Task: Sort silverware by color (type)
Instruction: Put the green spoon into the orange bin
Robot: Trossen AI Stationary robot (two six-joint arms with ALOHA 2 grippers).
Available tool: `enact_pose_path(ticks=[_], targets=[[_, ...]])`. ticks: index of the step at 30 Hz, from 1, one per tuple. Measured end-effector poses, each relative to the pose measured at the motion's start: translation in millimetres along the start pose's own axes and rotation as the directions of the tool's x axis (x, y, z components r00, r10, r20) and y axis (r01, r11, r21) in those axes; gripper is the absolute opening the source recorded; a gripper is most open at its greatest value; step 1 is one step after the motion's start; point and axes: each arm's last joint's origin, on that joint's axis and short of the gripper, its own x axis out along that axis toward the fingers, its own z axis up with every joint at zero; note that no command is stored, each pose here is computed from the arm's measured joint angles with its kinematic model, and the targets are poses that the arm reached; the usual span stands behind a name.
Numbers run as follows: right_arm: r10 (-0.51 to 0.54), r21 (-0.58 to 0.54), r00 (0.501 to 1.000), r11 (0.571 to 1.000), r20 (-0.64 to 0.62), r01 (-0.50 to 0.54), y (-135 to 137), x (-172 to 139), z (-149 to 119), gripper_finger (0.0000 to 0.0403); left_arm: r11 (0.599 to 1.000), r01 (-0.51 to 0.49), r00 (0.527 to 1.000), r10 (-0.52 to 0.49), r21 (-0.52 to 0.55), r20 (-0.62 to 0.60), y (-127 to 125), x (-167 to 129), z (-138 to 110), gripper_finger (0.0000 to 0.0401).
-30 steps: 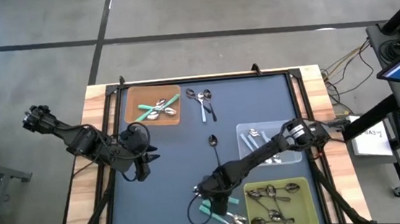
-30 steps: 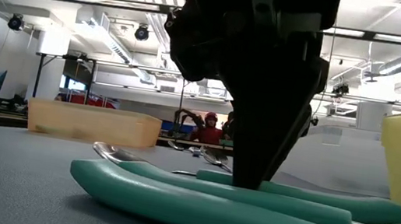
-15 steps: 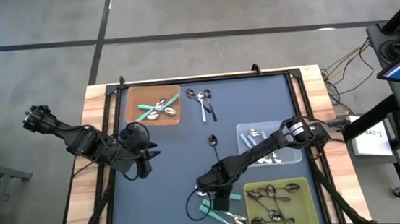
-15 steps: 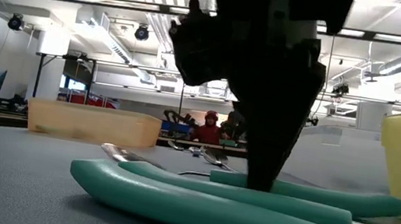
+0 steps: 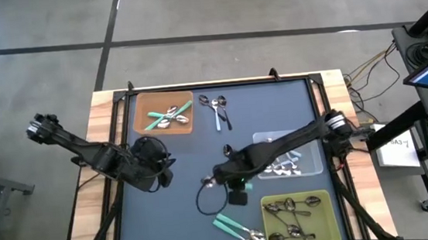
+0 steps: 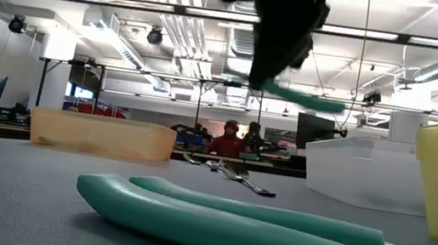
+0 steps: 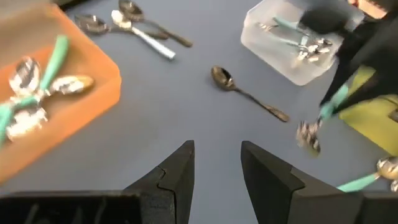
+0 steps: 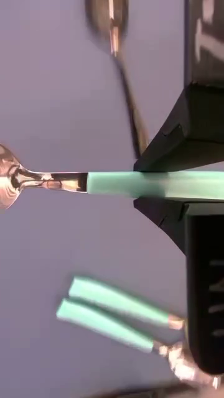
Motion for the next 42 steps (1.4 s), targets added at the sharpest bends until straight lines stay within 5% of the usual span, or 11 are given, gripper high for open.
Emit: enact_pose_path(ticks=[5,15,24,29,42], targets=[[-0.105,-0.031,0.989,0.994,0.109,0.109,-12.3,-41.7,-2.1,0.0038,0.993,0.044,0.998,-0.04,-0.109,0.037,-15.0,22.2,-11.4,0.0113],[-0.282,-0.007,0.91,0.954,0.304,0.298,-35.0,-89.2,1.2,0.0038,0.987,0.013,0.941,0.042,-0.16,0.337,-50.9,44.0,2.1,0.0136],[-0.303,0.107,0.814,0.951,0.495,0.289,-65.9,-101.2,30.0,0.0038,0.992,-0.053,0.93,0.089,-0.111,0.356,-74.5,58.8,24.6,0.0188],[-0.311,0.11,0.802,0.948,0.51,0.298,-72.5,-101.2,33.9,0.0038,0.975,-0.206,0.9,0.224,-0.087,0.375,-67.4,61.6,47.3,0.021],[-0.324,0.113,0.749,0.941,0.577,0.32,-90.5,-108.7,44.5,0.0038,0.947,-0.263,0.876,0.314,-0.185,0.365,-46.8,75.5,78.3,0.0219]])
